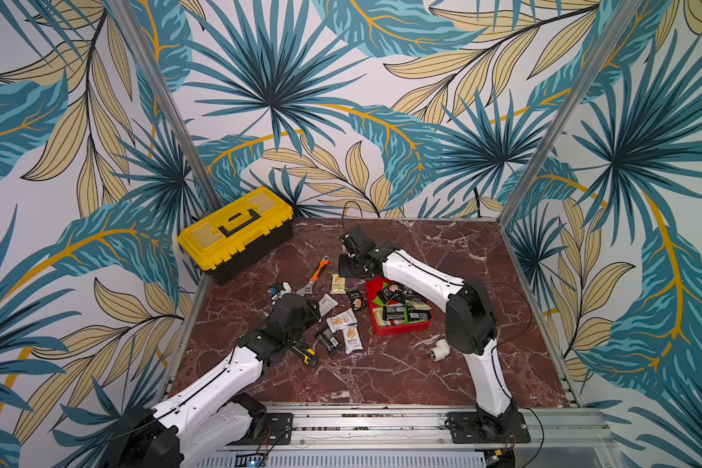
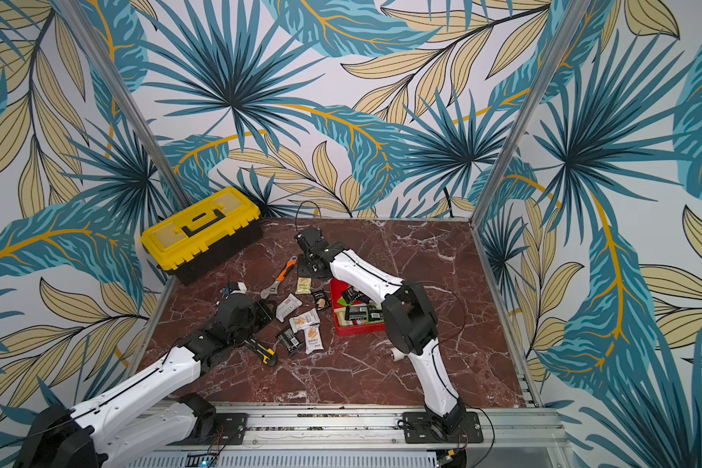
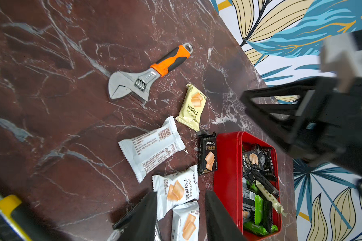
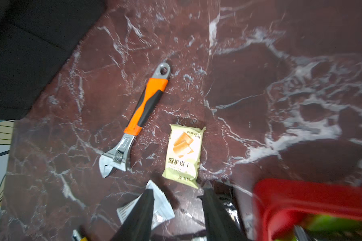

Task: Take the cookies out of the storage box
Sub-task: Place the cookie at the center of the board, then pick up the cookie from the storage box.

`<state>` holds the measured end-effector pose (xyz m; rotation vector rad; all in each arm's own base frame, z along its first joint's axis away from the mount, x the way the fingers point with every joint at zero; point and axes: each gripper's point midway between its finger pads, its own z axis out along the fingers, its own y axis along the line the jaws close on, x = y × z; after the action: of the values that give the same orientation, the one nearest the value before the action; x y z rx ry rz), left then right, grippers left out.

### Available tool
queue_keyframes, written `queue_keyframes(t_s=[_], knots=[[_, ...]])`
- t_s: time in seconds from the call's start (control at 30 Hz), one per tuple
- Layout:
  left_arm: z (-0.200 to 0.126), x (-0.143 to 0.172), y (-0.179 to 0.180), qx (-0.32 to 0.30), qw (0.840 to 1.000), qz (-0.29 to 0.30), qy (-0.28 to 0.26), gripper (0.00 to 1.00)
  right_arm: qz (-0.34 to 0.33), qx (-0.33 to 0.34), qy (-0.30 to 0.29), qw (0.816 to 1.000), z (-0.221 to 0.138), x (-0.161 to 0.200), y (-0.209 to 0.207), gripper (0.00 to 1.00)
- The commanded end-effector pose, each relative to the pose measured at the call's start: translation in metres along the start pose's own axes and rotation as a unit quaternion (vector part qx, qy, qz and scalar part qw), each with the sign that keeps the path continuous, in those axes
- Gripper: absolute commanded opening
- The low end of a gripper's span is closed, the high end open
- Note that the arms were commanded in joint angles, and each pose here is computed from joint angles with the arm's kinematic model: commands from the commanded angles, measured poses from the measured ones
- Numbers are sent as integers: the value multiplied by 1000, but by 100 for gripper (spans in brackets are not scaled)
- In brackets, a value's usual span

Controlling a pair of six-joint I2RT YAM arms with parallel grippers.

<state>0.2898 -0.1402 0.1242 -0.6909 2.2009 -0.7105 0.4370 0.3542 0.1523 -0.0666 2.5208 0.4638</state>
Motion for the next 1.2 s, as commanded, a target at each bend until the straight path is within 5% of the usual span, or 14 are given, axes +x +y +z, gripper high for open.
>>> queue_keyframes(t_s=[0.0, 0.33, 0.67, 1.17], knots=[[4, 4, -27, 37, 999, 1, 4, 40, -32, 19, -17, 999, -30, -2, -12, 44], [29, 56, -71, 68, 995, 33, 58, 40, -103, 100, -13, 990, -91, 40, -83, 44], [49, 92, -100, 96, 990, 46, 96, 43, -124, 249, 46, 960, -129, 88, -160, 47], [73, 115, -114, 100, 985, 63, 125, 44, -125, 248, 119, 953, -96, 119, -163, 47]])
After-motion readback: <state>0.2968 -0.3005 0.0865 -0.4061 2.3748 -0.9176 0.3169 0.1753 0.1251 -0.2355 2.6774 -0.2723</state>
